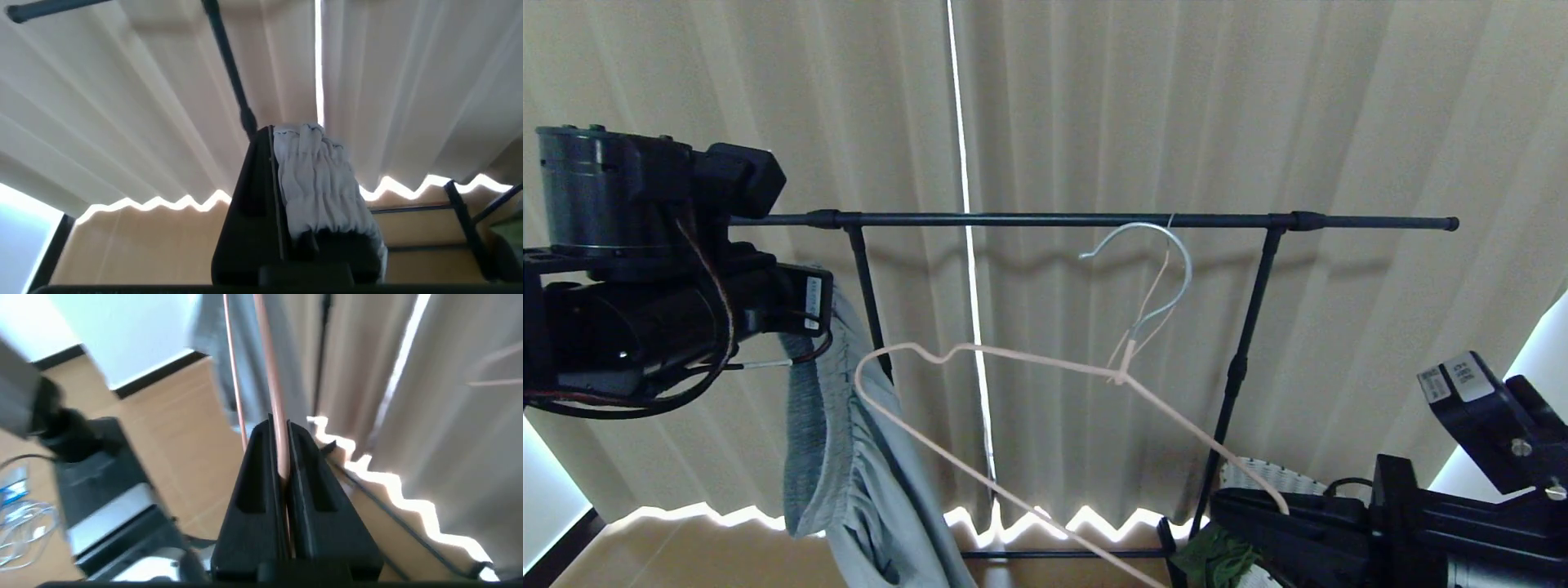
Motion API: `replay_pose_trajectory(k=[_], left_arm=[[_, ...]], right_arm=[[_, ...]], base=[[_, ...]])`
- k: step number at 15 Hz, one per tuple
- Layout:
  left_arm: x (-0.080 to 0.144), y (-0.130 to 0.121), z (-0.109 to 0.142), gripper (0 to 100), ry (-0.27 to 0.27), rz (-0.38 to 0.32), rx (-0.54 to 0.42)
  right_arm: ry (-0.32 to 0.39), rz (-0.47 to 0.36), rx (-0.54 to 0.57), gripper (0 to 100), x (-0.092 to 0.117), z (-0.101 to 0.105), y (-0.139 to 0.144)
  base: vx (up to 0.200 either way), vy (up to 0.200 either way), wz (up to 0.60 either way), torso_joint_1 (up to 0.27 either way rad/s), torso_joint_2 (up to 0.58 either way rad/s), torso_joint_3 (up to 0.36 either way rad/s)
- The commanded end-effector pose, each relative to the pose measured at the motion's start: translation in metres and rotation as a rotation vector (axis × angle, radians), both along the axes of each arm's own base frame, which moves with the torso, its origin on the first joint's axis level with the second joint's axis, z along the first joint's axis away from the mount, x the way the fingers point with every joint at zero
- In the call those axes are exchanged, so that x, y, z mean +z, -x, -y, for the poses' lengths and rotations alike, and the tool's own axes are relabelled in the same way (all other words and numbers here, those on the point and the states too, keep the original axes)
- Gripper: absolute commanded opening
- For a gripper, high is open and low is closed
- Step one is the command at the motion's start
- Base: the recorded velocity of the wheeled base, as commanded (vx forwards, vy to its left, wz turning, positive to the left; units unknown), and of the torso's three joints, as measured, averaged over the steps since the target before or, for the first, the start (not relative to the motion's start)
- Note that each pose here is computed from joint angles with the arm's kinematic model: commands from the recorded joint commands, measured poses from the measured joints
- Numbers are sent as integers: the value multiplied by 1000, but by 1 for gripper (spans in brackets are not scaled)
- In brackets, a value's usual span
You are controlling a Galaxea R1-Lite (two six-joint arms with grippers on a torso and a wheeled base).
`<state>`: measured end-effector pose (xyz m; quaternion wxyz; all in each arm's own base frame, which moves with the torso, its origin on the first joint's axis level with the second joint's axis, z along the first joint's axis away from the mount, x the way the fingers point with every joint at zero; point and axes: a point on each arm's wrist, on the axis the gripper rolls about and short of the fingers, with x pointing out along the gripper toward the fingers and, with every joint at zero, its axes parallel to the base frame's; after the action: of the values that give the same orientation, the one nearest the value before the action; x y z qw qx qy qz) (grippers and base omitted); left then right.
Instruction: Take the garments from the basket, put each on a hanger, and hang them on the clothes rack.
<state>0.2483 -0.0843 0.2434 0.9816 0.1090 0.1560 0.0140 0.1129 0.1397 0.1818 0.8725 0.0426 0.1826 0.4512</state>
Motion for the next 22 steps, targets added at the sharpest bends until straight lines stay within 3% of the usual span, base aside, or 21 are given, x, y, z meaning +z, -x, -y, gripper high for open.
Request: replay_pose_trajectory(k=[1,4,8,14,17,20,22], left_arm=[[-1,-5,7,0,6,-5,-13],[-2,-8,8,0,9,-7,-10],[-6,-8,7,0,-31,-23,32],[-11,-5,9,0,-59,-75,24],[-17,-10,10,0,-78,-88,62],[-20,-12,10,0,-88,-103,66],[-23,-11,9,0,-117,-124,98]], right_arm=[[24,-56,31,0,-7,-20,-6],[40,-74,16,0,-11,-31,-15],[61,-48,-100,0,-22,-45,-32],[17,-55,-172,0,-22,-58,-54],[14,-63,-179,0,-22,-60,-51],[38,-46,-267,0,-26,-72,-63],[16,-61,-286,0,-26,-77,-67]], base=[[0,0,0,0,0,0],[0,0,0,0,0,0],[0,0,0,0,0,0],[0,0,0,0,0,0],[0,0,0,0,0,0],[0,0,0,0,0,0],[0,0,0,0,0,0]])
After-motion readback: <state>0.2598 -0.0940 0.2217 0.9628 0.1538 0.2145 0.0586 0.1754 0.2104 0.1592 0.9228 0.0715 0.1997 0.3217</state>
